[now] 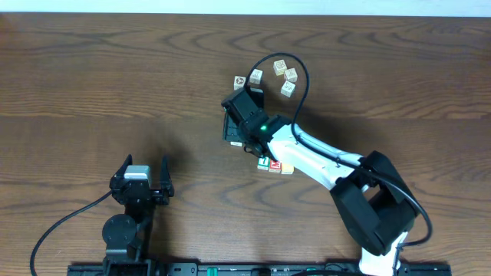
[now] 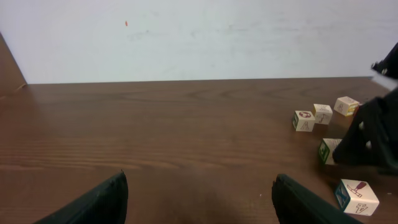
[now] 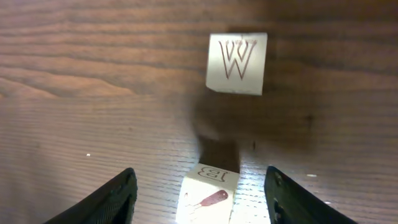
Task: Lift 4 blocks
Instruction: 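Lower the right gripper around the white B block and close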
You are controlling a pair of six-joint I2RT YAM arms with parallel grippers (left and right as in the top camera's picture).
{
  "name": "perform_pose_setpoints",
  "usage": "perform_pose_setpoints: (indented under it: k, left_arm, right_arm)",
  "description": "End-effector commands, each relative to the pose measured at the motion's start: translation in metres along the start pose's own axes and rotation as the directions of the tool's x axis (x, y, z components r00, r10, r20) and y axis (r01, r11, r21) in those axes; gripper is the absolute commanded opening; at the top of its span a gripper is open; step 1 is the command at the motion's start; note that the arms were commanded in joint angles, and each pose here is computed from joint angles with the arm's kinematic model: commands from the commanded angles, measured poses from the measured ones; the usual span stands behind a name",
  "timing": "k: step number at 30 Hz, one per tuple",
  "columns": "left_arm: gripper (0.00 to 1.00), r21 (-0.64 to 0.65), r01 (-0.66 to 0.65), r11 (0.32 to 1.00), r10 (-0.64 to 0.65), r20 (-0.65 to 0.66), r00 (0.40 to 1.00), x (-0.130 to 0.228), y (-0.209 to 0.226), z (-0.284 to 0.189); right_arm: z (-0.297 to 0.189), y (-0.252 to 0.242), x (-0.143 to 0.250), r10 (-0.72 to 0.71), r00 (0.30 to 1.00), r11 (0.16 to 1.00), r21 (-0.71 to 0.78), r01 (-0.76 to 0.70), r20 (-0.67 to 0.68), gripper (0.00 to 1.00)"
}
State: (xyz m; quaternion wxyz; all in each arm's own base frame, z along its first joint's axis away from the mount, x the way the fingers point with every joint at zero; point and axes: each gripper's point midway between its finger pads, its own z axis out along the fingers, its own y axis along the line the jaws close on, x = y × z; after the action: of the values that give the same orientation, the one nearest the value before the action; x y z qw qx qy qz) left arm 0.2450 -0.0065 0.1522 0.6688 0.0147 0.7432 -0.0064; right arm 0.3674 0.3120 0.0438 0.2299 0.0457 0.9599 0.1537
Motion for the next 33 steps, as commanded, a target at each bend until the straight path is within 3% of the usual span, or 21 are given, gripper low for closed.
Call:
perform_pose_setpoints:
  k: [1,28,33]
  left_arm:
    - [0.74,-0.004,0.006,1.0,-0.006,-0.048,0.999,0.015,0.001,0.001]
    - [0.74,-0.003,0.007,1.0,-0.007,-0.048,0.999,0.015,0.001,0.001]
    - [0.74,-0.004,0.006,1.0,-0.006,-0.048,0.999,0.015,0.001,0.001]
  right_arm:
    - [0.007,0.002,0.006,0.013,1.0,1.0,0.02,-0.013,-0.005,0.61]
    - [0.021,-0.011,0.025,-0.071,0.996,0.993,0.093,0.075,-0.046,0.49]
    - [0.021,-0.01,0.025,-0.11,0.993,0.989,0.089,0.114,-0.047,0.39]
